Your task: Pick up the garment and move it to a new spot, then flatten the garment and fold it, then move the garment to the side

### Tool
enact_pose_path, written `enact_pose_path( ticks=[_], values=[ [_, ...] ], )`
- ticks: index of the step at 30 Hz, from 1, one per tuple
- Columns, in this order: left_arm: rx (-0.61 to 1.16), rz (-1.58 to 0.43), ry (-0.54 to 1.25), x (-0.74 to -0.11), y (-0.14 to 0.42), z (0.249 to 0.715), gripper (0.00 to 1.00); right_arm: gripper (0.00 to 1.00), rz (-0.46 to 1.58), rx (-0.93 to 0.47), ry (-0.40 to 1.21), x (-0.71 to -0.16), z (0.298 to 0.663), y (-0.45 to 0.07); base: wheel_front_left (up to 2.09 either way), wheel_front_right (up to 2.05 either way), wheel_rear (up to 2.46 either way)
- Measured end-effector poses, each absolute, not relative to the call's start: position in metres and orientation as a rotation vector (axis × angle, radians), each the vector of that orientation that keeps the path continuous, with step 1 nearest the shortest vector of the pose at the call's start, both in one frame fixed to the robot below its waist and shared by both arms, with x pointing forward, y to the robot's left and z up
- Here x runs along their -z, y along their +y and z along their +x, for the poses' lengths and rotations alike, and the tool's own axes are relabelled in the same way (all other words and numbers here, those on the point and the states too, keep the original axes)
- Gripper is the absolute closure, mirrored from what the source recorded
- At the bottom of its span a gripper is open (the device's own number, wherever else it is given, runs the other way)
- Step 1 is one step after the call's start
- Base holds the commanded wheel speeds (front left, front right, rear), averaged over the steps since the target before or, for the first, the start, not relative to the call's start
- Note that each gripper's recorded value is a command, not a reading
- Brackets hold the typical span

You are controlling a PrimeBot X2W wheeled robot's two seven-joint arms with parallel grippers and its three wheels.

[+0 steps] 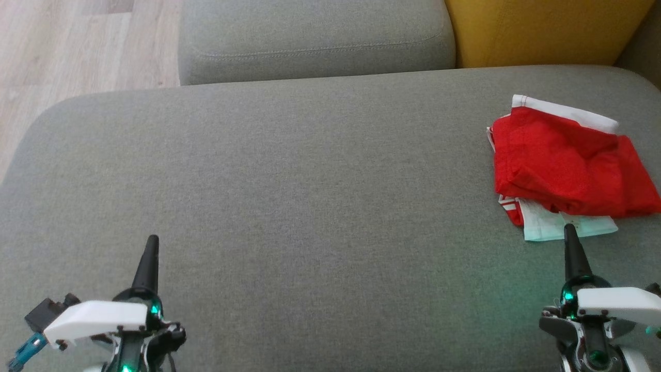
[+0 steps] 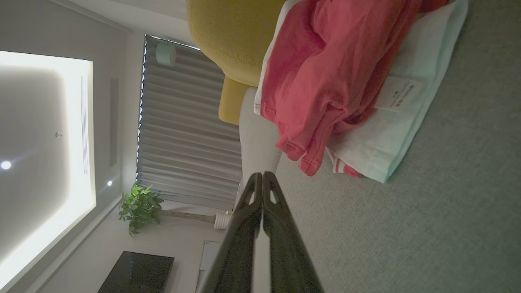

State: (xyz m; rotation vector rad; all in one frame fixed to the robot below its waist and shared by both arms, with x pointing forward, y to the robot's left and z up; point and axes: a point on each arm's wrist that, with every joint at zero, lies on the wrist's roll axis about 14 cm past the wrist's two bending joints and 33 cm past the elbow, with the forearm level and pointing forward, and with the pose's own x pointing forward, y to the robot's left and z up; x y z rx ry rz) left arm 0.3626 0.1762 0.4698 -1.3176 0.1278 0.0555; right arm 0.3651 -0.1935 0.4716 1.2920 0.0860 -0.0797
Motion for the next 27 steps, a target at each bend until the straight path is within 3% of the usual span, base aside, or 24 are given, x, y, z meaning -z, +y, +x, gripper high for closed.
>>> enact_pose_path(
  ticks=[27],
  values=[
    [-0.056, -1.582, 0.094, -0.477, 0.187, 0.374, 1.0, 1.0, 1.584, 0.084, 0.043, -0.48, 0.374, -0.204, 0.0, 0.0, 0.0]
  ],
)
